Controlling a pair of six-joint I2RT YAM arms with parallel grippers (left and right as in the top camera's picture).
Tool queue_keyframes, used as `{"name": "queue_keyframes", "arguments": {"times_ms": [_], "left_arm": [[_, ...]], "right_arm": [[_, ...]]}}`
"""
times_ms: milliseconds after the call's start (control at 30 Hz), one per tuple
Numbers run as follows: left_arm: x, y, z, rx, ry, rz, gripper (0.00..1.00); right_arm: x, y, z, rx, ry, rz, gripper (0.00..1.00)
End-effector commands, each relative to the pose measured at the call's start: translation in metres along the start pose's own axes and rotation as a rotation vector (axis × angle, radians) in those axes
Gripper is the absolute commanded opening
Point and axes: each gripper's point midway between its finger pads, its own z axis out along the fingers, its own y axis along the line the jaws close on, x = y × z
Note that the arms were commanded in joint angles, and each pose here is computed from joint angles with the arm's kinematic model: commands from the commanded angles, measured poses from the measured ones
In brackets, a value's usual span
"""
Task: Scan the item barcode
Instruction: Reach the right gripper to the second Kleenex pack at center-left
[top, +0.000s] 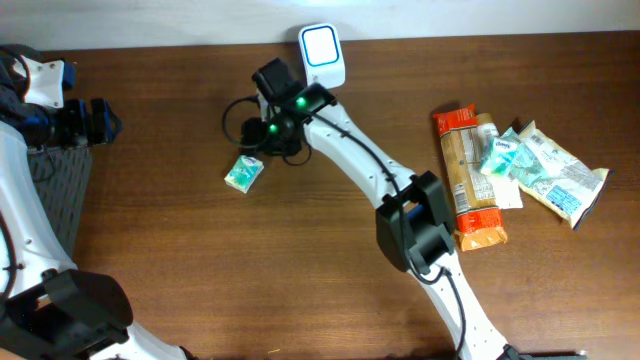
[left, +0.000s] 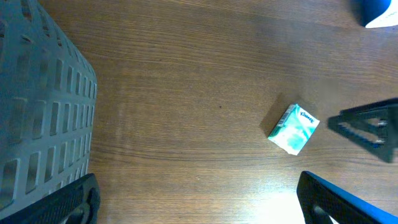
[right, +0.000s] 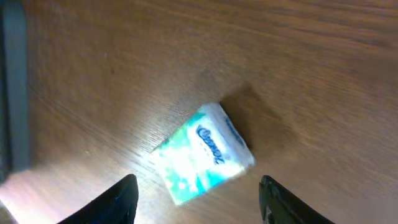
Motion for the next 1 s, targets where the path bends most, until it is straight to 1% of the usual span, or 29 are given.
{"name": "queue_keyframes", "arguments": {"times_ms": [0,100,200,233,367,467,567,767,867,967], "left_arm": [[0.000,0.001,0.000,-0.001,-0.002,-0.011,0.99],[0.000,0.001,0.000,-0.001,-0.001,-0.011,0.99],[0.000,0.001,0.000,-0.001,-0.001,-0.011,0.99],[0.000,0.001,0.000,-0.001,-0.002,-0.011,0.99],[0.000,0.001,0.000,-0.001,-0.002,-0.011,0.99],[0.000,0.001,0.000,-0.001,-0.001,-0.011,0.99],[0.000,0.001,0.000,-0.001,-0.002,-0.011,0.99],[0.000,0.001,0.000,-0.001,-0.001,-0.011,0.99],[0.000,0.001,0.000,-0.001,-0.001,-0.011,0.99],[0.000,0.001,0.000,-0.001,-0.002,-0.011,0.99]], "right_arm": [[0.016,0.027,0.023,-0.034,0.014,-0.240,0.60],[0.022,0.038,0.044,-0.046,0.004,-0.365,0.61],[0.025,0.027,0.065,0.018,-0.004,-0.435,0.73],[0.026,0.023,0.070,0.023,0.003,-0.459,0.74],[0.035,0.014,0.074,0.037,0.044,-0.476,0.75],[0.050,0.006,0.071,0.060,0.112,-0.452,0.74],[0.074,-0.007,0.065,0.096,0.222,-0.420,0.74],[0.111,-0.026,0.043,0.128,0.403,-0.477,0.75],[0.117,-0.037,0.030,0.139,0.458,-0.494,0.75],[0.115,-0.048,0.015,0.141,0.481,-0.496,0.75]]}}
